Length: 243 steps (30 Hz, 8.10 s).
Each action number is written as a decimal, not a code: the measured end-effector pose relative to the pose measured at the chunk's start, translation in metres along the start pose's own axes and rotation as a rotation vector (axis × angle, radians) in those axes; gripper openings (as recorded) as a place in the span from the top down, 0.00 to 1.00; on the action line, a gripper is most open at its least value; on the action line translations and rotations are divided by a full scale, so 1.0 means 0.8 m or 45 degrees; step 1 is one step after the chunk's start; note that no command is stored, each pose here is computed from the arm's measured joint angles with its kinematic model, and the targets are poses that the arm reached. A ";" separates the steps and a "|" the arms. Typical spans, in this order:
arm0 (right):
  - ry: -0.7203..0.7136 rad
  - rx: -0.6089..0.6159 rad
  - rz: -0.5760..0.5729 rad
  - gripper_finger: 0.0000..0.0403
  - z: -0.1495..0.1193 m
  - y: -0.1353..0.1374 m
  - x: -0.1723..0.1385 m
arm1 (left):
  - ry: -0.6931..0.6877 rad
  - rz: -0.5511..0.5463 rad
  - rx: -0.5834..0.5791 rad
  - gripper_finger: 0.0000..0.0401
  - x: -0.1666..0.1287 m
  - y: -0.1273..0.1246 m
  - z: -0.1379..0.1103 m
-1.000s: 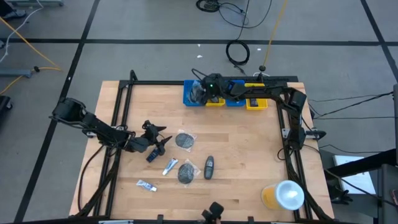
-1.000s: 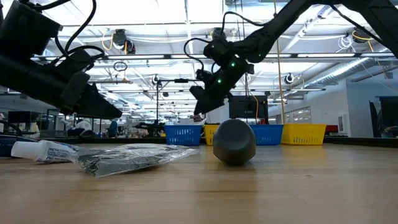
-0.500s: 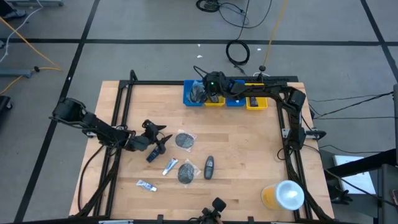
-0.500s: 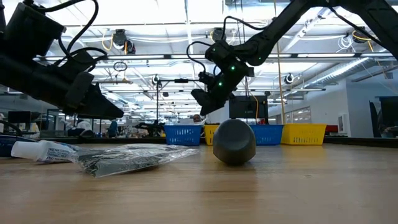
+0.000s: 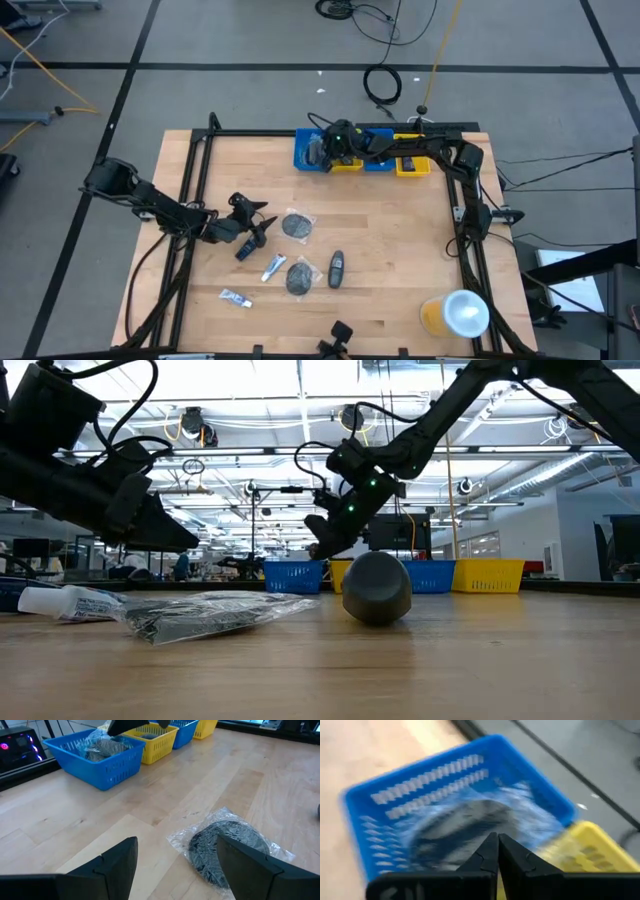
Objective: Pick & Place Travel size toiletries
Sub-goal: Put the black hairbrush into the left blue bin, then put the white toothpaste into the right blue bin, then put the blue shave cream into the right yellow bin
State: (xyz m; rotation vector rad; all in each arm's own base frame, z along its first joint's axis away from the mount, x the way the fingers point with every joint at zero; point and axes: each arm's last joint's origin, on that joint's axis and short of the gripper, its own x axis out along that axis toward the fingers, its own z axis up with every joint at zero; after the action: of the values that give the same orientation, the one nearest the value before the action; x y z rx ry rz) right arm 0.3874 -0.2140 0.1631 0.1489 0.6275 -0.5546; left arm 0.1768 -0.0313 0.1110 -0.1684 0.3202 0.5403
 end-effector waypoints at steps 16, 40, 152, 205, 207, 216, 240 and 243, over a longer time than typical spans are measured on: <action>-0.301 -0.314 0.249 1.00 0.000 0.124 -0.054 | 0.018 -0.093 0.101 0.33 -0.009 -0.010 -0.005; -0.737 -0.061 -0.124 1.00 -0.194 0.220 -0.228 | 0.697 -0.351 0.467 0.33 -0.061 -0.108 0.055; -0.285 -0.541 0.041 0.93 -0.187 0.244 -0.162 | 0.467 -0.447 -0.006 0.47 0.116 -0.047 0.092; 0.368 0.614 -0.363 0.76 -0.092 -0.073 -0.112 | 0.113 0.104 0.097 0.43 0.061 -0.028 0.009; 0.366 0.608 -0.362 0.73 -0.092 -0.073 -0.112 | 0.113 0.104 0.097 0.43 0.061 -0.028 0.009; 0.205 0.530 -0.319 0.69 -0.062 -0.062 -0.141 | 0.126 0.092 0.107 0.43 0.060 -0.029 0.008; -0.703 -0.157 0.550 0.76 -0.163 0.205 -0.230 | 0.133 0.011 0.144 0.43 0.055 -0.038 0.006; -0.749 -0.169 0.615 0.76 -0.178 0.224 -0.226 | 0.134 -0.005 0.202 0.43 0.053 -0.040 0.005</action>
State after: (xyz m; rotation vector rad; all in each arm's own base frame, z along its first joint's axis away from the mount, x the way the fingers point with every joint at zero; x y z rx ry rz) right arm 0.2884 0.0607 0.1501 0.0050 0.0421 -0.0714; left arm 0.2294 -0.0371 0.1027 -0.0440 0.4637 0.5005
